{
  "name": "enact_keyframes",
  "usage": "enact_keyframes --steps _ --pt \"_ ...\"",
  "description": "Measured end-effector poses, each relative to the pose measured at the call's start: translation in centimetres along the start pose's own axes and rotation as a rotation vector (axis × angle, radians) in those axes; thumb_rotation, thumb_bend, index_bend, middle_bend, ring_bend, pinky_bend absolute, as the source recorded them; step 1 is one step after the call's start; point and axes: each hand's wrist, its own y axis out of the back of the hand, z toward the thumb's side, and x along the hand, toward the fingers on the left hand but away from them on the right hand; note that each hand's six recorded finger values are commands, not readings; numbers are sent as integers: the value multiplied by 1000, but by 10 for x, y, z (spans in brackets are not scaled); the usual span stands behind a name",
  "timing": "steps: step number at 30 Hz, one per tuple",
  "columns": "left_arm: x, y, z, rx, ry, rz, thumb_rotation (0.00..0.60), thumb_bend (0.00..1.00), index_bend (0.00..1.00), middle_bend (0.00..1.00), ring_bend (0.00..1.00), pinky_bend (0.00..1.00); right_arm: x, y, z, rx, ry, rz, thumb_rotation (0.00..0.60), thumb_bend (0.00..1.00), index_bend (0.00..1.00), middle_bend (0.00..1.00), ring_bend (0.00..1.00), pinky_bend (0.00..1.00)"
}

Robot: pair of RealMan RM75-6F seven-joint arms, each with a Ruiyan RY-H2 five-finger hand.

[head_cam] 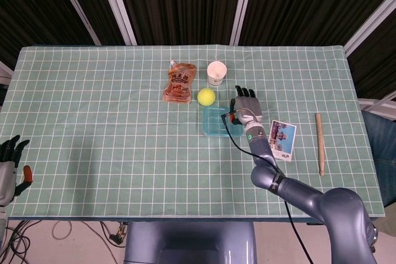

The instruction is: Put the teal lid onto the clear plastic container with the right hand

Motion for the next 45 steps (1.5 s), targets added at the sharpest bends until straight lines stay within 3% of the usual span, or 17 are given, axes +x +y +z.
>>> enact_keyframes --steps 5,16,28,35,45 --pt "0 0 1 -1 -2 1 600 643 111 0 0 0 0 0 -1 2 -2 4 600 531 641 56 0 0" --pt "0 1 1 -3 -5 2 600 643 111 0 0 0 10 29 5 -62 25 -72 600 531 641 54 0 0" --pt "-1 1 1 -10 -3 0 600 643 111 0 0 0 34 58 27 -40 123 -184 600 531 641 49 0 0" --pt "-1 2 1 -19 -5 0 600 643 111 0 0 0 36 61 53 -18 163 -201 600 531 641 45 0 0" --pt "-1 2 0 -22 -5 -4 600 643 111 0 0 0 25 59 73 -11 145 -193 600 531 641 33 0 0"
